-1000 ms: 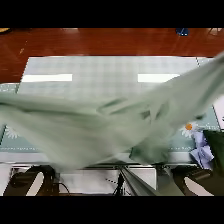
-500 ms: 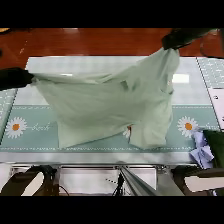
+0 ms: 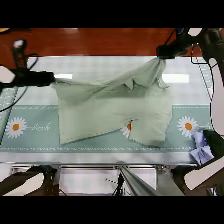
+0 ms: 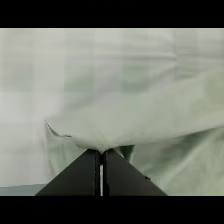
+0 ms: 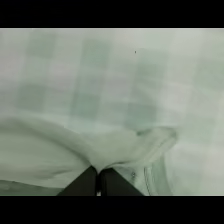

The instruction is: Fold the shirts.

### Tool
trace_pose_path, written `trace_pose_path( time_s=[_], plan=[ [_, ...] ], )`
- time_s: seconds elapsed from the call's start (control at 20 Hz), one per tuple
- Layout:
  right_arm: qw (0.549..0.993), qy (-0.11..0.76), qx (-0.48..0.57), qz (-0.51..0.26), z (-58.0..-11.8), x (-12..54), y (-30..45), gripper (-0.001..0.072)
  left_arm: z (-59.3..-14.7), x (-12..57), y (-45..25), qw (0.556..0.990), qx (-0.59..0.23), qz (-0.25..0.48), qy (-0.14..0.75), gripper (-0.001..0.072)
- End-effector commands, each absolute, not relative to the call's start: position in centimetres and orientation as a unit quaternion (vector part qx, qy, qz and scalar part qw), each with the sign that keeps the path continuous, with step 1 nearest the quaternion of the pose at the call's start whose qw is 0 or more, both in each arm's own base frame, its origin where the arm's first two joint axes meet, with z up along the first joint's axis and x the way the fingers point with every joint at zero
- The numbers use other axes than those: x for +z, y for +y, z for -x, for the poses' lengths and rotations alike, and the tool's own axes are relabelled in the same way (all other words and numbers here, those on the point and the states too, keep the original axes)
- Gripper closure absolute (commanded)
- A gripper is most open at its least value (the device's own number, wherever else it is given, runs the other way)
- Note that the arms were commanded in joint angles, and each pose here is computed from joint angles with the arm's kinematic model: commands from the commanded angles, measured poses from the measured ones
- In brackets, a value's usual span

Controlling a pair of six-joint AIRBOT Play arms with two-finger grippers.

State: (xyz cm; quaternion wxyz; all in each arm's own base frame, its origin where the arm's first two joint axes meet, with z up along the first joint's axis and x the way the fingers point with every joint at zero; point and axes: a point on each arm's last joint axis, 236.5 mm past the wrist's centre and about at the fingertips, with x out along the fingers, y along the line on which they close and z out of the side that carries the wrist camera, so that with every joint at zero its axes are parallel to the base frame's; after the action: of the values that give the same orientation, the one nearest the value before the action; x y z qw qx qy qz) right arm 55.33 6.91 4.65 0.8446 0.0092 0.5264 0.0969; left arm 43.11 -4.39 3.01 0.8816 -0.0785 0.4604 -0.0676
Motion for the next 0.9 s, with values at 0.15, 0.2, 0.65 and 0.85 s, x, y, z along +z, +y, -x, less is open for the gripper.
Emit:
trace_pose_path(
  time_s=[0.15, 0.2, 0.65, 0.85],
  plan=[
    [0.789, 0.599, 0.132, -0.014, -52.3, 1.5, 6.6, 0.0400, -41.2, -2.2, -6.5, 0.831, -0.090, 0.059, 0.545, 0.0615],
    [0.778, 0.612, 0.143, 0.005, -50.9, 2.3, 6.0, 0.0385, -40.2, -1.9, -5.7, 0.818, -0.088, 0.054, 0.565, 0.0507],
    [0.728, 0.681, 0.042, -0.068, -40.8, 7.7, -6.6, 0.0290, -25.4, -3.2, -2.2, 0.676, -0.078, 0.127, 0.722, 0.0235],
    [0.724, 0.669, 0.067, -0.156, -38.4, 5.8, -8.0, 0.0290, -20.0, -5.0, -3.6, 0.654, -0.105, 0.209, 0.719, 0.0172]
  ],
)
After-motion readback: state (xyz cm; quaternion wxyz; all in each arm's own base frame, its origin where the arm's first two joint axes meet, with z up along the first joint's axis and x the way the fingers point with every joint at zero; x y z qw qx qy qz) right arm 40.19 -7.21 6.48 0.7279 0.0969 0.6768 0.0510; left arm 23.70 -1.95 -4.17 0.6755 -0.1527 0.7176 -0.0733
